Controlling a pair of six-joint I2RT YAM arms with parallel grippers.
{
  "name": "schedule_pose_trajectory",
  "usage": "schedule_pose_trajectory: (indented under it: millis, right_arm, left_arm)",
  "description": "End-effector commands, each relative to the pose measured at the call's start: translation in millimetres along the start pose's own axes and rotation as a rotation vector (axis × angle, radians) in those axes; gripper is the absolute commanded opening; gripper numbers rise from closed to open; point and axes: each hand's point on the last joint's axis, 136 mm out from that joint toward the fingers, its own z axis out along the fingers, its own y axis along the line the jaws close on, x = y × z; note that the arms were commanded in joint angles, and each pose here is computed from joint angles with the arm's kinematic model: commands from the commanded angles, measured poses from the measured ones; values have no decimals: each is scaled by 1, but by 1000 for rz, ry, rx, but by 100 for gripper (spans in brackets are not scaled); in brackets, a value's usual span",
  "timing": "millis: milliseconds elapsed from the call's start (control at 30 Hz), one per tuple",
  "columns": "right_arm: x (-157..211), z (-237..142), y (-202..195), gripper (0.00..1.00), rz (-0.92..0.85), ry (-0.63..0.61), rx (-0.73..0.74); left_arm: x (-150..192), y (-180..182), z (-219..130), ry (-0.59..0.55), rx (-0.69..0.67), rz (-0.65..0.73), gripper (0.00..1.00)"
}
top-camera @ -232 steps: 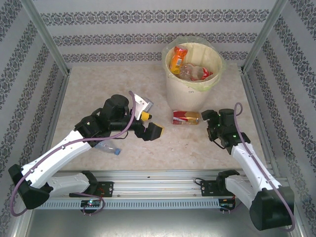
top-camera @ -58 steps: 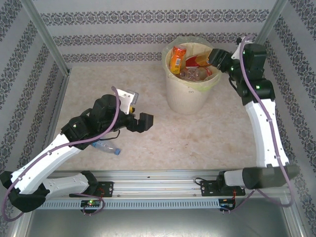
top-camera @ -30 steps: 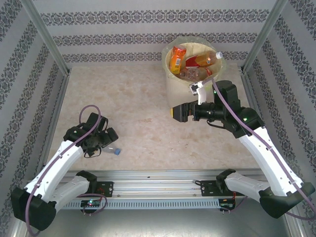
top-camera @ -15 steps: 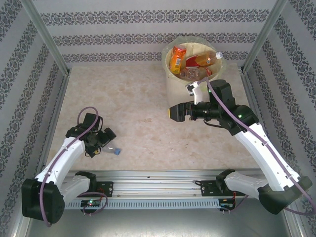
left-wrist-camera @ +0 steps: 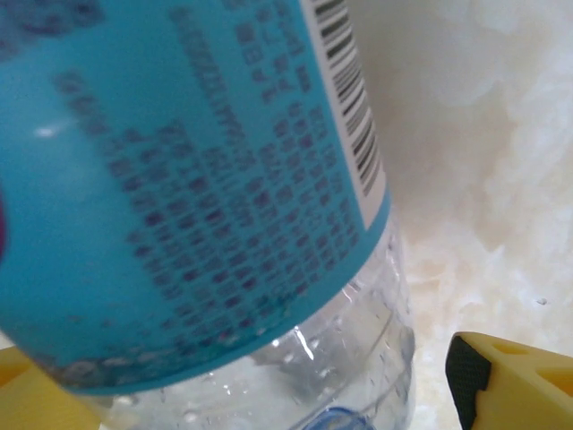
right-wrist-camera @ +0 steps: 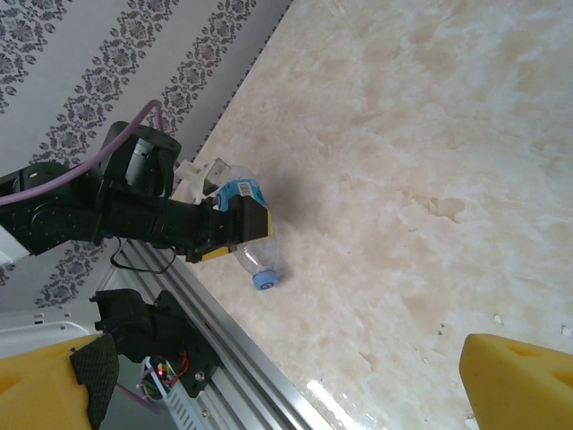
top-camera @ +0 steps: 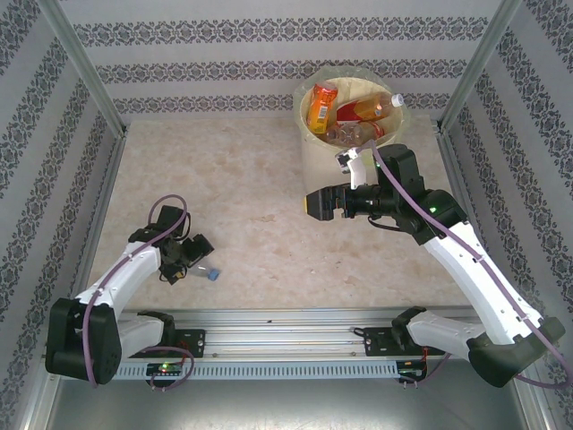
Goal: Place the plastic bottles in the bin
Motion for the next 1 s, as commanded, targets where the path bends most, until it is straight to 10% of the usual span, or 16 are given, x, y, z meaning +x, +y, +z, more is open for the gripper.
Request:
schedule_pose_trajectory:
  millis: [0,467,967]
  right_arm:
    - [4,2,0,98,1,0,3]
    - [25,25,-3,96,77,72,-70]
    - [68,109,19,90,279,207,-243]
  left_arm:
    - [-3,2,5,-10,6,16,93]
    - [-2,-9,4,-6,70,67,74]
    - [-4,-126,-73,-7,589,62,72]
